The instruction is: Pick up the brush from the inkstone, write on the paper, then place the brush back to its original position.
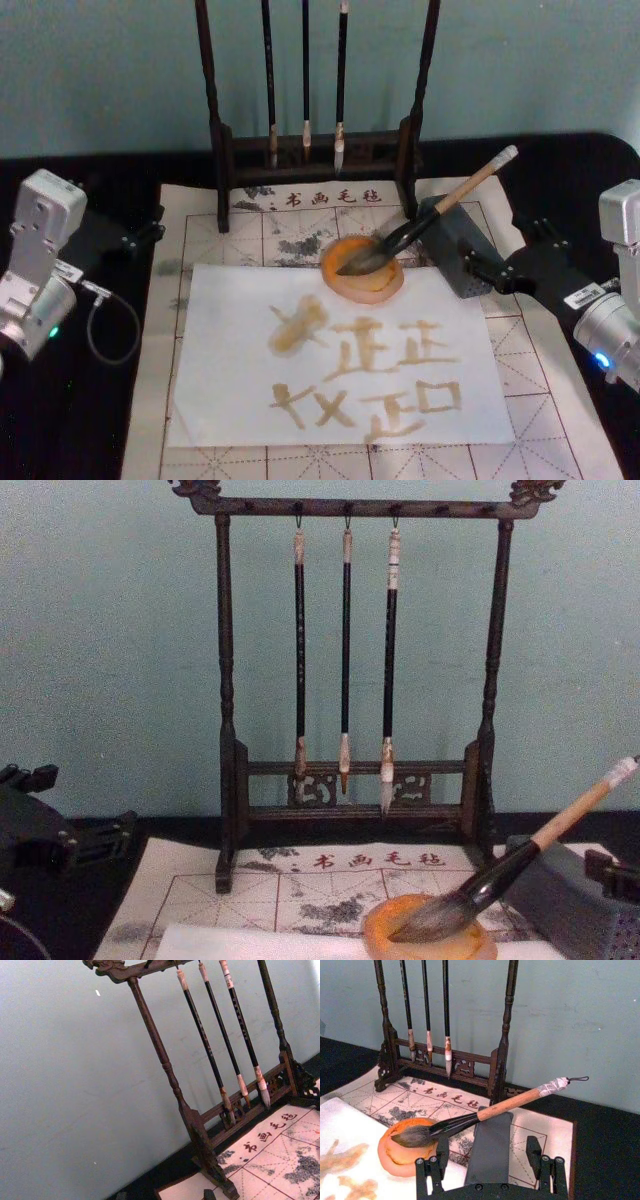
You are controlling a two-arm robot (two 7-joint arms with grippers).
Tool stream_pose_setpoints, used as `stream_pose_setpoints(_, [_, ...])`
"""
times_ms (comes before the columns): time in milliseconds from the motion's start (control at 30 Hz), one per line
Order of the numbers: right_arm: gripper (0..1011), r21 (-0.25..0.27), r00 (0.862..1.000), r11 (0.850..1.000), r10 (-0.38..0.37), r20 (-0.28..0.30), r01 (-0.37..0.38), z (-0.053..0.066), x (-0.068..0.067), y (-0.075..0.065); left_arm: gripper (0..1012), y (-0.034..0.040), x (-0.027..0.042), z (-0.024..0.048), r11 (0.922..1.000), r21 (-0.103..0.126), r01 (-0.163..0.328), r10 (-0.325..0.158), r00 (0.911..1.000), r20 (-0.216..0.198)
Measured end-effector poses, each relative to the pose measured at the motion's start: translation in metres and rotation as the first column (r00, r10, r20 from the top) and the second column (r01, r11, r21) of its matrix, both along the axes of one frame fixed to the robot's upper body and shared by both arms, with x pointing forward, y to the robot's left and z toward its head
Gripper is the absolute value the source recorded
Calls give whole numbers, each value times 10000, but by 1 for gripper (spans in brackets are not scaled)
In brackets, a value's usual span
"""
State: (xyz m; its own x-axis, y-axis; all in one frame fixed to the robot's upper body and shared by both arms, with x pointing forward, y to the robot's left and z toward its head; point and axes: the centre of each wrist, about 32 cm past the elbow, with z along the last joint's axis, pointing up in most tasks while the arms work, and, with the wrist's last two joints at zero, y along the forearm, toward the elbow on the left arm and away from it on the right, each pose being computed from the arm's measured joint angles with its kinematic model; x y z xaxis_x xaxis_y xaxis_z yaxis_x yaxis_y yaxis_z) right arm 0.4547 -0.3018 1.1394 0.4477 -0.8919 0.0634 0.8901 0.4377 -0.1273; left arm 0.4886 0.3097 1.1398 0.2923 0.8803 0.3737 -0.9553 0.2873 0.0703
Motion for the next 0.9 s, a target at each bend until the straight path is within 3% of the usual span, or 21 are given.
stream_pose_setpoints(900, [1000,33,10000,10000,6,-8,-6,5,1,-2,1001,0,0,0,10000,0,0,0,10000,0])
